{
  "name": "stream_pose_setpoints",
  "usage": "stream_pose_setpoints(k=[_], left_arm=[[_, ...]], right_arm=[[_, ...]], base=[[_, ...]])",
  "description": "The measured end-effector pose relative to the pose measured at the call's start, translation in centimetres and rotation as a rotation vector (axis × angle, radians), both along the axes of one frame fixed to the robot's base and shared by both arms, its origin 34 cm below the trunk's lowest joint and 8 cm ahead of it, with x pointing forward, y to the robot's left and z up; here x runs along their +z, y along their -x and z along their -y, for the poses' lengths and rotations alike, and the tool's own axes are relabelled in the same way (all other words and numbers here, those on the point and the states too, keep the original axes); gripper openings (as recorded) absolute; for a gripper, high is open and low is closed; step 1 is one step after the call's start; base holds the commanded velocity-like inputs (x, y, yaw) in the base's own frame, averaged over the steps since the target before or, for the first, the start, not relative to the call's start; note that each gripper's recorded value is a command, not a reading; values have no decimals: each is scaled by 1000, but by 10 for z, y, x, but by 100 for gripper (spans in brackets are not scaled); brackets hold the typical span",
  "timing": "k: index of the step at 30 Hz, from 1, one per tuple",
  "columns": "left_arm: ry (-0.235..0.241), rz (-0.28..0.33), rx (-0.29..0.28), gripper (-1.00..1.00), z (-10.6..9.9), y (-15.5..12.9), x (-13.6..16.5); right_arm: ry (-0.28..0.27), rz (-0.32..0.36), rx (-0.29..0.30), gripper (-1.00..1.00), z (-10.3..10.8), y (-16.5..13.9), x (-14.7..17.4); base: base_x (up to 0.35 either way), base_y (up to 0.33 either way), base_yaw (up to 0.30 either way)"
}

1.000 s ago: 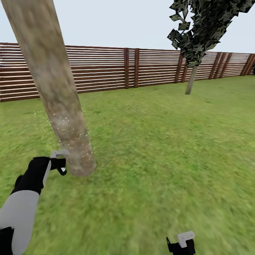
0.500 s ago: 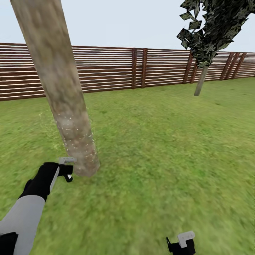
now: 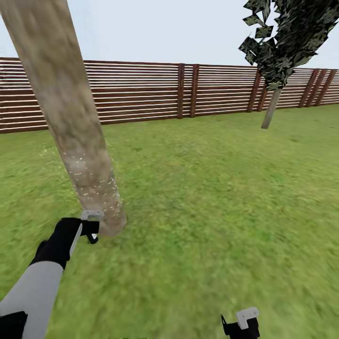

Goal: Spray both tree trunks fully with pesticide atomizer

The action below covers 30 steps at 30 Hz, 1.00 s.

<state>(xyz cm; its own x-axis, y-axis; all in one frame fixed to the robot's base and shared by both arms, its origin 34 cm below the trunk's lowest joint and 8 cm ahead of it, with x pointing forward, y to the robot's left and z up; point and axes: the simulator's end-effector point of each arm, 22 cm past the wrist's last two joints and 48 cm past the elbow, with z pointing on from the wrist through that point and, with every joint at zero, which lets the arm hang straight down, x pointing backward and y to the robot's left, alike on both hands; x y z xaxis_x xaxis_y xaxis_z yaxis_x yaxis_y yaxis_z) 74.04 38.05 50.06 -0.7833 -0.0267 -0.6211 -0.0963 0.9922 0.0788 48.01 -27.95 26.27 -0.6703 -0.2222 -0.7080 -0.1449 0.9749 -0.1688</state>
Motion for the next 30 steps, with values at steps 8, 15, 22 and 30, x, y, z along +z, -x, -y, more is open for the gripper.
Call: stream_pose_setpoints(k=[8, 15, 22, 30], left_arm=[[-42, 70, 17, -100, -9, -14, 32], [-37, 152, 7, -100, 15, -34, 69], [-18, 168, -6, -100, 32, -40, 77], [-31, 229, 24, -100, 18, -69, 154]], right_arm=[[0, 0, 0, 100, 0, 0, 0], [0, 0, 0, 100, 0, 0, 0], [0, 0, 0, 100, 0, 0, 0], [0, 0, 0, 100, 0, 0, 0]], base=[[83, -264, 229], [52, -265, 8], [0, -273, 236], [0, -273, 154]])
